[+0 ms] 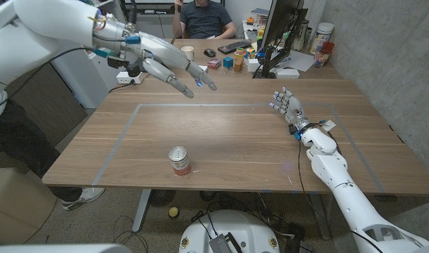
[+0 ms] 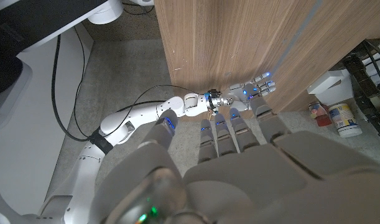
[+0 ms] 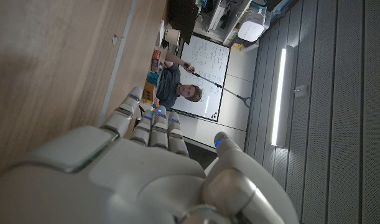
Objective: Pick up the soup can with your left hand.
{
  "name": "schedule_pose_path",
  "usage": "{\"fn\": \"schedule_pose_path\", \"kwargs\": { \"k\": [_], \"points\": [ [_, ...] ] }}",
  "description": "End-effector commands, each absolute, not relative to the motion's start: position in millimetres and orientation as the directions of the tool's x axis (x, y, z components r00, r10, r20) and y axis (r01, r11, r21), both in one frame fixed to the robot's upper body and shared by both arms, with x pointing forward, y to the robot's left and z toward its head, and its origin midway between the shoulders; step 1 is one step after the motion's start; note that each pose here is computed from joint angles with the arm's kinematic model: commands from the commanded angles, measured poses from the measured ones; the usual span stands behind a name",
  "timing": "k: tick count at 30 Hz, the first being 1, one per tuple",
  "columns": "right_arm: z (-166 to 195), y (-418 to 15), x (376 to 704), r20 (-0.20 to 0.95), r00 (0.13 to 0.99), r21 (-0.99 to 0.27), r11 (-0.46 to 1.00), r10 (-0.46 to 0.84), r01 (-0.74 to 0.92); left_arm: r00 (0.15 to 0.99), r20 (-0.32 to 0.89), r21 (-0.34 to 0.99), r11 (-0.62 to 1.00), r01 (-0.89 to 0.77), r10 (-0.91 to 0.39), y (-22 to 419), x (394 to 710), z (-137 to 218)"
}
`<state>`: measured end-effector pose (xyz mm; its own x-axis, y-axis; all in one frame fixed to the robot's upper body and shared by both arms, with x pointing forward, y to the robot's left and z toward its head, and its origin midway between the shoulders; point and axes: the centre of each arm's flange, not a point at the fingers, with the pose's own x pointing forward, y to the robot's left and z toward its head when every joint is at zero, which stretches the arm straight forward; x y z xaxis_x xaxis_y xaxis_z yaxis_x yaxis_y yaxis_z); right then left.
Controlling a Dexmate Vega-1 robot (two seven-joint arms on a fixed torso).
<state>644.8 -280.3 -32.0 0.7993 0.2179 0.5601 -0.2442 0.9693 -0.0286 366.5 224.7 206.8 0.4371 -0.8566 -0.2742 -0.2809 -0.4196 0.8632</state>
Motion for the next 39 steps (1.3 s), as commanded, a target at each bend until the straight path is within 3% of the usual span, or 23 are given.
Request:
{"fn": "schedule_pose_path", "kwargs": {
  "k": [1, 22, 39],
  "points": [
    [-25.0, -284.8, 647.1, 0.571, 0.791, -0.041, 0.97, 0.219, -0.239, 0.468, -0.326, 0.819, -0.492, -0.295, -0.822, 215.8, 371.5, 204.4],
    [-28.5, -290.2, 644.5, 0.594, 0.777, -0.035, 0.971, 0.211, -0.237, 0.51, -0.478, 0.722, -0.65, -0.235, -0.715, 199.8, 378.6, 176.5],
    [-34.0, -299.8, 627.8, 0.612, 0.767, -0.032, 0.975, 0.191, -0.218, 0.555, -0.509, 0.672, -0.707, -0.222, -0.658, 189.9, 386.4, 151.0]
  ]
}}
